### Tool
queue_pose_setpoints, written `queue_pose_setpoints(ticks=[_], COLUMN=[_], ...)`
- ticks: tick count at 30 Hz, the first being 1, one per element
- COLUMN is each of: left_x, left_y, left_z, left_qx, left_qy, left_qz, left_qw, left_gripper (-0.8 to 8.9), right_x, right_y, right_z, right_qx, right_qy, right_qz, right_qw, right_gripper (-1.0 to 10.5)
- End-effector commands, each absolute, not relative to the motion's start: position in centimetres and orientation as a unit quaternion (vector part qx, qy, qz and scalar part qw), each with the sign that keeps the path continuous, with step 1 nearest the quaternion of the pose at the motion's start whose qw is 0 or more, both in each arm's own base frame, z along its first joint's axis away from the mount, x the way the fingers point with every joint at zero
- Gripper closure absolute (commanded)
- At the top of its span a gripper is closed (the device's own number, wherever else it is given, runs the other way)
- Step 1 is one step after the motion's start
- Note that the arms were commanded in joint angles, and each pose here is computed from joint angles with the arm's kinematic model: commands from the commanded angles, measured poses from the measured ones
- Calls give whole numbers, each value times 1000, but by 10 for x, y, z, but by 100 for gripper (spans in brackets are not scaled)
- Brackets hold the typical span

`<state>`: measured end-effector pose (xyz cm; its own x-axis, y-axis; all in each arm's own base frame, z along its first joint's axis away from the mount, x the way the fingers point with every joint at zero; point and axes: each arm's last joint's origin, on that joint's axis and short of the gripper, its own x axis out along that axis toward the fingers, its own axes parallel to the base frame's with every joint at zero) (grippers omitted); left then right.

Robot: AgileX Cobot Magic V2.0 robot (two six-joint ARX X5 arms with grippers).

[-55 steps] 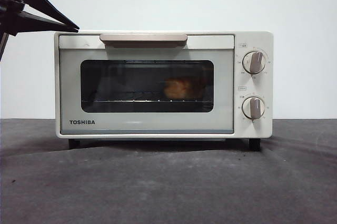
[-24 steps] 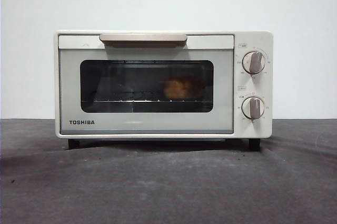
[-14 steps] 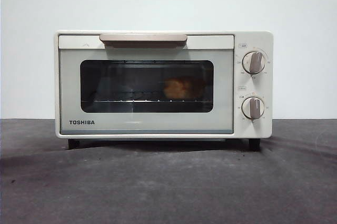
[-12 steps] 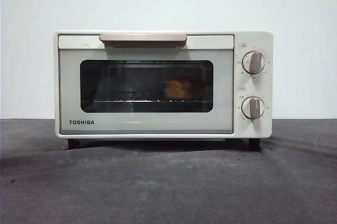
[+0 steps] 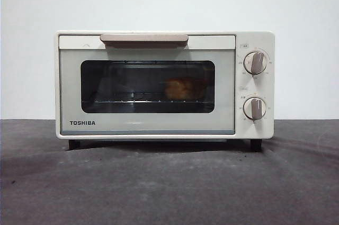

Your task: The left arm flap open the oven, the right arm pick bread and place it into oven, the left arm flap close the oven

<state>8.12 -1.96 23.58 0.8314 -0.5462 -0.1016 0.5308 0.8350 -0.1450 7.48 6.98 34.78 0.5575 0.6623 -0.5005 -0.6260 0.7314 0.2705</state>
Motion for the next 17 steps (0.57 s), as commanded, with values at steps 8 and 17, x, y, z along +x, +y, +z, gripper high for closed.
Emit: queue_pose_setpoints(ticks=[8,17], left_x=[92,95], left_y=[-8,-8], left_z=[163,151], left_qx=[-43,-37], left_qy=[89,83], left_qz=[-73,-72], left_qw=[992,993], left_gripper=[794,794], right_x=[74,74], right_y=[70,70], right_z=[353,354], right_qx=[29,29], right_qy=[284,283], right_qz=[371,371], right_qw=[884,884], right_gripper=[931,931])
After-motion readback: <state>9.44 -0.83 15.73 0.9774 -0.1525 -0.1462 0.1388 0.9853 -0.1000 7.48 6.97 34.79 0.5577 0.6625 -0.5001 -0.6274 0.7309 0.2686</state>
